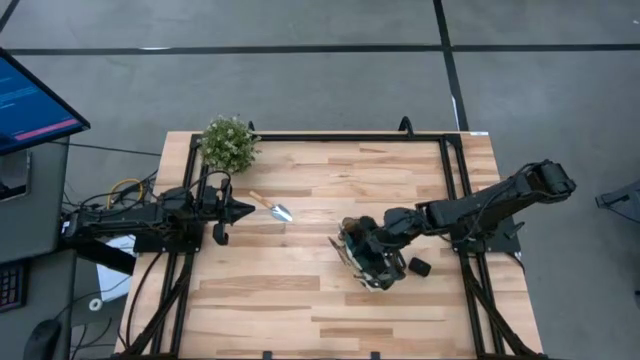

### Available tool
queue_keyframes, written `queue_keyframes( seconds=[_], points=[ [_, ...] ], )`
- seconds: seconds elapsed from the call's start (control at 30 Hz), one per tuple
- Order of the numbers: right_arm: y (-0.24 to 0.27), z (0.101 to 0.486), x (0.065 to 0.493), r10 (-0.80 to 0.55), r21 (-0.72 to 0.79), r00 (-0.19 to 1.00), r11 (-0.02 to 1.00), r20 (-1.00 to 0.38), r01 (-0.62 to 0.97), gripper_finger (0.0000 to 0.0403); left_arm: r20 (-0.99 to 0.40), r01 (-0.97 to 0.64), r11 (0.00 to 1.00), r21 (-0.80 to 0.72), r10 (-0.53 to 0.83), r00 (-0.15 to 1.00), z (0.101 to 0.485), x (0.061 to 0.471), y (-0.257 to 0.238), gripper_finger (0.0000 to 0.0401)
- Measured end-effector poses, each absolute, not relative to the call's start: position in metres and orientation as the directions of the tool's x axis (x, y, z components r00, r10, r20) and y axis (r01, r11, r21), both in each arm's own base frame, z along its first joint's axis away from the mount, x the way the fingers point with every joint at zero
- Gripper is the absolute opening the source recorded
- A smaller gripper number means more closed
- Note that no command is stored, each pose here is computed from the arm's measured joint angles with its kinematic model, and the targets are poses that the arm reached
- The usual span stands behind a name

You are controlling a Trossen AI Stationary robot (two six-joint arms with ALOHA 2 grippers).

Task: Pick & Place Garden tools in Gardening bag
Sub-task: Put the brown trowel into the gardening bag

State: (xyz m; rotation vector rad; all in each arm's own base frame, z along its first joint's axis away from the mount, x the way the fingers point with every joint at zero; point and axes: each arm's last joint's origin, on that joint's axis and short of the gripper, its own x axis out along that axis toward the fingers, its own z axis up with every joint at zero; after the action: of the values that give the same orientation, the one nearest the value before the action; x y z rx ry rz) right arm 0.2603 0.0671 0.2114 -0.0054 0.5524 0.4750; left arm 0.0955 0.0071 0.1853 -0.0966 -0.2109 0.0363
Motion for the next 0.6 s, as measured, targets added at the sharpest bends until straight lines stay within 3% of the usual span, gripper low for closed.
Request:
queue_keyframes(
  seconds=[0.13, 0.33, 0.43, 0.6],
  points=[
    [0.062, 0.231, 0.249, 0.388, 0.066, 0.799, 0.912, -0.46, -0.405, 0.0217, 0.208, -0.026, 0.995, -0.099, 0.046, 0.977, 0.185, 0.095, 0.007, 0.0017],
    [0.055, 0.289, 0.243, 0.252, -0.052, 0.928, 0.96, -0.275, -0.276, 0.0211, 0.208, -0.026, 0.995, -0.099, 0.047, 0.977, 0.185, 0.095, 0.007, 0.0017],
    [0.055, 0.309, 0.252, 0.224, -0.083, 0.947, 0.965, -0.23, -0.248, 0.0161, 0.208, -0.026, 0.995, -0.099, 0.046, 0.977, 0.185, 0.095, 0.007, 0.0017],
    [0.063, 0.324, 0.284, 0.246, -0.121, 0.942, 0.953, -0.231, -0.278, 0.002, 0.213, -0.025, 0.995, -0.099, 0.046, 0.976, 0.186, 0.095, 0.007, 0.0017]
  ],
)
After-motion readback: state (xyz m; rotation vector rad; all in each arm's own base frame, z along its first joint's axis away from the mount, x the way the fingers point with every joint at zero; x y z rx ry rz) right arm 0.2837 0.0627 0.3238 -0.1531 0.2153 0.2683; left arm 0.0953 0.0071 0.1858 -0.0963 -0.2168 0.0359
